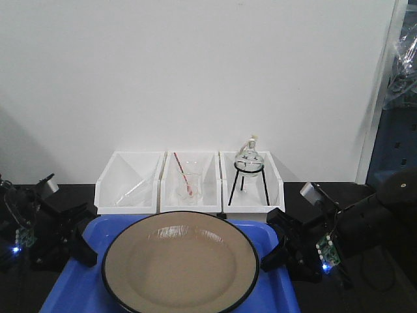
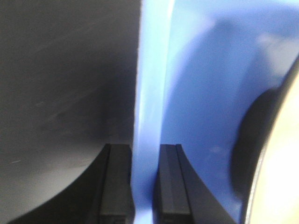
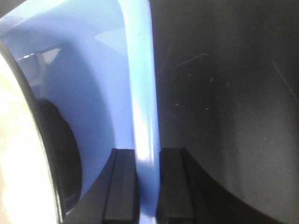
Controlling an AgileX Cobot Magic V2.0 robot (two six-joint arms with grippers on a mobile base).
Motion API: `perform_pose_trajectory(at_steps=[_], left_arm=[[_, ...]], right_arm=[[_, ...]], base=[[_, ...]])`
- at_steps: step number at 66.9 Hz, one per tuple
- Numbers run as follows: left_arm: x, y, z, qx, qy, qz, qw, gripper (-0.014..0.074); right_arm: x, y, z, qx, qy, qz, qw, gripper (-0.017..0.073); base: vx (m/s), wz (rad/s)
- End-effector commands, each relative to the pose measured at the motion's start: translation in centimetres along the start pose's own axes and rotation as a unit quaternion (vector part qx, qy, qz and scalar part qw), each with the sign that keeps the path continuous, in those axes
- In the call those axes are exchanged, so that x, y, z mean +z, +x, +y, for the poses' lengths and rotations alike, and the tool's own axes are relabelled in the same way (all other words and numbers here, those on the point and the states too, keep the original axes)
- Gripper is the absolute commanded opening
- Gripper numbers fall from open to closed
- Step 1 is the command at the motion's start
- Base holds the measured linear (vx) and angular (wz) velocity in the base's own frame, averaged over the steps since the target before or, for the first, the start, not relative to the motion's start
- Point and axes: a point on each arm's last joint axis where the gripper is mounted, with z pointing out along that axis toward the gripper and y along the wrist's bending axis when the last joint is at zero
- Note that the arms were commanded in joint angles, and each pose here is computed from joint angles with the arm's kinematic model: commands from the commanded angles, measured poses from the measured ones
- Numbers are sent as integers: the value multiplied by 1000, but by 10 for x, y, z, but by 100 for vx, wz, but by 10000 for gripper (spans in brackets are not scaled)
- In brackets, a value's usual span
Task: Place disk in tray to left cabinet
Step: 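Grip the tray's opposite edge with the left gripper and lift the tray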
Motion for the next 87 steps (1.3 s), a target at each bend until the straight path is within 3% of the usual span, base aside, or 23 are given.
perform_pose_trajectory(at_steps=[1,16,37,87], left_arm=[[-28,11,-49,-19,124,-4,992,-1],[-39,13,-64,-30,188,-9,982,-1],[-50,20,-70,-18,190,-21,981,-1],[-50,18,-70,-15,190,-32,981,0]], right_arm=[[-29,9,47,17,-124,-12,992,-6],[-41,11,59,4,-154,-24,988,-4],[-66,2,85,-24,-164,-46,985,-4],[-65,2,83,-33,-157,-46,986,-4]], base=[[0,0],[0,0],[0,0],[0,0]])
